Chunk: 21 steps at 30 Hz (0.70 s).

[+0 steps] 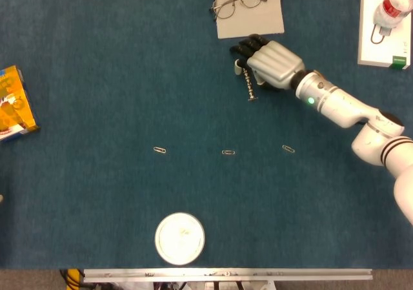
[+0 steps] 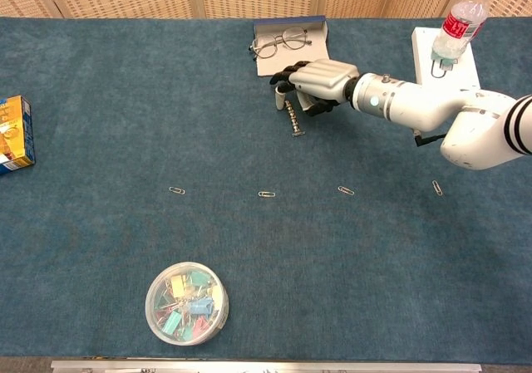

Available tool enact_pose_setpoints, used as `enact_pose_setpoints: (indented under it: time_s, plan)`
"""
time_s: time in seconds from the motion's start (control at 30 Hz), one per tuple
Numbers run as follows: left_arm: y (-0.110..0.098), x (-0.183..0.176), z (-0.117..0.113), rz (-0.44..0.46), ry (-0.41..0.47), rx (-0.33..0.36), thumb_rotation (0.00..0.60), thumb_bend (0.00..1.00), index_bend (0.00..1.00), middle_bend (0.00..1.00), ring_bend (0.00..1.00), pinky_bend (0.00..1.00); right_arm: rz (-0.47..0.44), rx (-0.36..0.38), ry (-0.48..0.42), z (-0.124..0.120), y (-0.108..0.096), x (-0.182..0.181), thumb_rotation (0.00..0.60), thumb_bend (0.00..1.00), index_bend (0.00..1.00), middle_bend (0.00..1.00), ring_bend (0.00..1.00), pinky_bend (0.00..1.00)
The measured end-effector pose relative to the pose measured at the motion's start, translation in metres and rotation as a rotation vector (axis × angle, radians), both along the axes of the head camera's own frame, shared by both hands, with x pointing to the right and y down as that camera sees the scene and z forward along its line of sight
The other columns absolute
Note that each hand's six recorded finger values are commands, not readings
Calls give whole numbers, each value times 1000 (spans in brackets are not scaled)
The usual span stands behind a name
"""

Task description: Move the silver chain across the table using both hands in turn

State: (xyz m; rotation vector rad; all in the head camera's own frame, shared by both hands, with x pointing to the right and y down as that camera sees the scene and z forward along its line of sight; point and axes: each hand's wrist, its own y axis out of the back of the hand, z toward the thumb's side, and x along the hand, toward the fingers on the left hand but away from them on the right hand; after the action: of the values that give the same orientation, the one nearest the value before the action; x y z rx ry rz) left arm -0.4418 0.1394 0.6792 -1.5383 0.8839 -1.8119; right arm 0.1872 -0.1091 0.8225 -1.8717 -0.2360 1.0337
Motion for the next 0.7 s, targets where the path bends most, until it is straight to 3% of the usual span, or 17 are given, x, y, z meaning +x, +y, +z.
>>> enact_pose_setpoints:
  time_s: [0.7]
  plan:
    - [-3, 16, 1, 47, 9, -4, 600, 104, 253, 0, 0, 0, 37, 43, 2, -19, -4, 62, 600, 1000, 360, 96, 0, 41]
